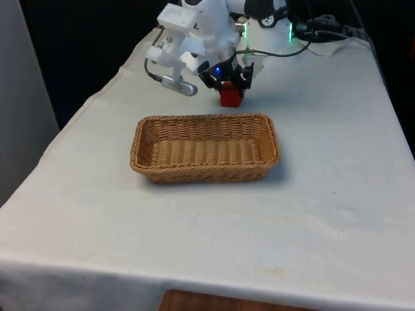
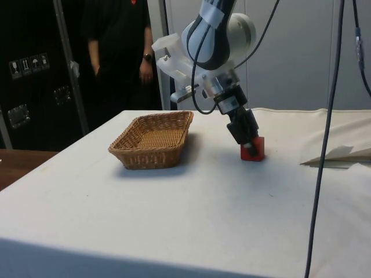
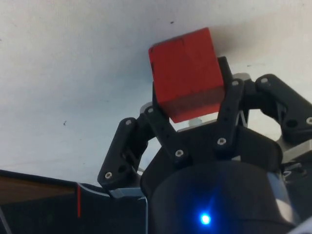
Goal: Pick up the cube and place it into the basket.
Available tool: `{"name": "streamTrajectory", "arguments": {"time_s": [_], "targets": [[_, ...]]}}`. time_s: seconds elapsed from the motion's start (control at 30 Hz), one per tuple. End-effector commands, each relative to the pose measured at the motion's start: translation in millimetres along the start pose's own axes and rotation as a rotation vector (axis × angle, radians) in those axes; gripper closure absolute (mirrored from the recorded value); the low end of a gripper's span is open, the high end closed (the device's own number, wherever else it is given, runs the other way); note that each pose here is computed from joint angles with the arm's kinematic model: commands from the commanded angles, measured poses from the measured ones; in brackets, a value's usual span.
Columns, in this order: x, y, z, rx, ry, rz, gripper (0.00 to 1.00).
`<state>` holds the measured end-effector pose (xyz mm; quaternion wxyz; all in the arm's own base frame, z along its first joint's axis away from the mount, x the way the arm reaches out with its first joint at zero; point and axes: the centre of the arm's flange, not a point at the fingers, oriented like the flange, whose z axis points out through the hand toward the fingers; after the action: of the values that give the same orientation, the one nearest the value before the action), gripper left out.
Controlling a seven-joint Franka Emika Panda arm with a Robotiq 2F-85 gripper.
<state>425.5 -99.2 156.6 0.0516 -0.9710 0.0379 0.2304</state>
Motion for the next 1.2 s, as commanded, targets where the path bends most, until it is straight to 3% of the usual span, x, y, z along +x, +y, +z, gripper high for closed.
{"name": "streamTrajectory", "arguments": {"time_s": [0.0,0.47,1.17], "targets": [[-0.1,-0.7,-7,0.004,0.007,0.006,0.97],[-2.3,-5.2,-49,0.036,0.043,0.018,0.97],[13.5,-14.6,-122,0.057,0.087,0.047,0.97]]}}
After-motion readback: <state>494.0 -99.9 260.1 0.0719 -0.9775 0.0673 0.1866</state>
